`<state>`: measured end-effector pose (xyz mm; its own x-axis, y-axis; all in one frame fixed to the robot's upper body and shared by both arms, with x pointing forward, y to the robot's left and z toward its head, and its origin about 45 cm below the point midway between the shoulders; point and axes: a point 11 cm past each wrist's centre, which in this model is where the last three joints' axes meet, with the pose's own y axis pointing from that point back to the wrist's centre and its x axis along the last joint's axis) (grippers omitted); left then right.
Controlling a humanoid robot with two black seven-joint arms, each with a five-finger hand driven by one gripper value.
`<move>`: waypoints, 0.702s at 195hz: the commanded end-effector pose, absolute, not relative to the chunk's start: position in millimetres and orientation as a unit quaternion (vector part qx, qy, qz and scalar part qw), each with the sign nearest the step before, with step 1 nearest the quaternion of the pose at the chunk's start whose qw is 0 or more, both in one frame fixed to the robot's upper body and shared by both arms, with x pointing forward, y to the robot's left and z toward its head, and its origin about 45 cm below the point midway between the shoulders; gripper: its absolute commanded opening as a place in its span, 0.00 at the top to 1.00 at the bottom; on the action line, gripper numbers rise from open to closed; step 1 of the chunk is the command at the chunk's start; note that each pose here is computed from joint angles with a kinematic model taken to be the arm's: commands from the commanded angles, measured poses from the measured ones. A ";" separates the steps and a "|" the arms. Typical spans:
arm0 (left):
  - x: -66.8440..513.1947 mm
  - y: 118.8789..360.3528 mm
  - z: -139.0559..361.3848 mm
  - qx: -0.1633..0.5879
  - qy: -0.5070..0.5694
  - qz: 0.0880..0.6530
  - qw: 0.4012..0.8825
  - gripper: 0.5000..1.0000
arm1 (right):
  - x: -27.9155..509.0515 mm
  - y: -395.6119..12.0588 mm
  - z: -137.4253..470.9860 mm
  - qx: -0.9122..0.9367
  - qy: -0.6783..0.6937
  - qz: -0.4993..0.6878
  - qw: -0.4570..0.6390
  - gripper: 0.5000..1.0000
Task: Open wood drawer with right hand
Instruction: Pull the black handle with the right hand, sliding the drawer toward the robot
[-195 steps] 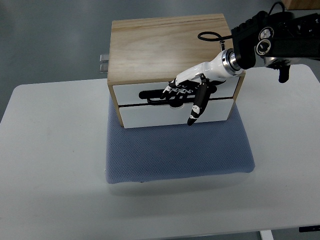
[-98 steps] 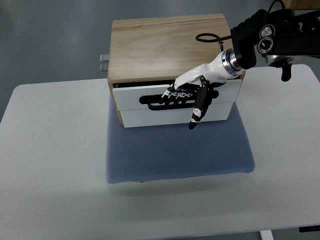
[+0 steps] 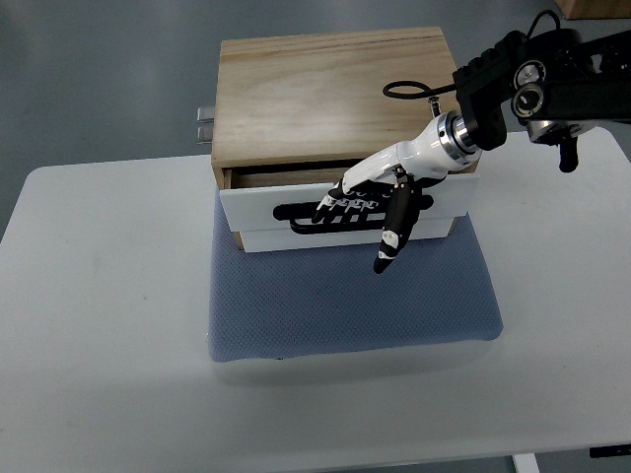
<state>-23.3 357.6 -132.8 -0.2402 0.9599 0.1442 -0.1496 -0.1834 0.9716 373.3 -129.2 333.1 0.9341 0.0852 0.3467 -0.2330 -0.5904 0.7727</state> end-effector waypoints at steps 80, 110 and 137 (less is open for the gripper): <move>-24.0 357.6 -132.8 0.435 0.467 0.635 0.437 0.00 | 351.5 -124.6 340.0 0.880 0.012 0.163 0.446 0.12; -23.1 357.6 -132.8 0.435 0.466 0.635 0.437 0.00 | 342.9 -122.4 338.6 0.881 0.032 0.157 0.446 0.12; -23.1 357.6 -132.8 0.435 0.466 0.635 0.437 0.00 | 336.0 -120.3 336.6 0.881 0.043 0.154 0.445 0.11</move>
<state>-23.2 357.6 -132.8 -0.2402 0.9599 0.1442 -0.1497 -0.1834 0.9716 341.8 -122.1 338.6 0.9484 0.1989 0.2469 -0.0813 -0.6000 0.7958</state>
